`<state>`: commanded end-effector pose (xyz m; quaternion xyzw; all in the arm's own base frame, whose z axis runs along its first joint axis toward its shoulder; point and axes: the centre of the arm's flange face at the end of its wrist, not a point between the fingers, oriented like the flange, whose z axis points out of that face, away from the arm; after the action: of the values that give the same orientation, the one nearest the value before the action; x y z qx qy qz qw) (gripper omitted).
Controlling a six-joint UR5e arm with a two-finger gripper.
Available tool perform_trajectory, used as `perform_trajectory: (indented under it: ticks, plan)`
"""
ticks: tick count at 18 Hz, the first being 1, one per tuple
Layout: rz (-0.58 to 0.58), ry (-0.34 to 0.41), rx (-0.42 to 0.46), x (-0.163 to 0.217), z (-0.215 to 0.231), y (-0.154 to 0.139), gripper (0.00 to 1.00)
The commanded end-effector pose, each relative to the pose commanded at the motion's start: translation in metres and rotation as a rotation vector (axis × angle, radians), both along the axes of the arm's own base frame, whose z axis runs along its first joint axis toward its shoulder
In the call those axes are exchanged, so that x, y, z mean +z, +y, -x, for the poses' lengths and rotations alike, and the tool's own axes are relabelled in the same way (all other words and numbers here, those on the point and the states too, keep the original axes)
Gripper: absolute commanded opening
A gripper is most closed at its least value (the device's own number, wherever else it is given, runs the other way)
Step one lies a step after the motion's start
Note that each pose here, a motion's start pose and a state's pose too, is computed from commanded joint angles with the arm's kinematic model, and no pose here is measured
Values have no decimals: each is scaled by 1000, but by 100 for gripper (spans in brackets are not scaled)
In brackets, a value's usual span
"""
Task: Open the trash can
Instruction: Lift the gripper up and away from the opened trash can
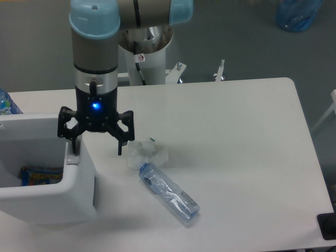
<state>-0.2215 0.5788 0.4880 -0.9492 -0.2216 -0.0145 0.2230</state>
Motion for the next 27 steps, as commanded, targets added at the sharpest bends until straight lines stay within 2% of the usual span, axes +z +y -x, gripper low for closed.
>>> perform_trajectory:
  ticks: [5,8,12,17,21,27]
  plan:
    - [-54,46,-12,36,2,2,100]
    - [-95,77,12,63,19,-1,100]
    - [-95,85,56,67,40,-16,100]
    - [-114,115,150,86,86,-56,100]
    - [-87,174,129,92,123,-88,100]
    - [-51,206,123,85,153,-118,100]
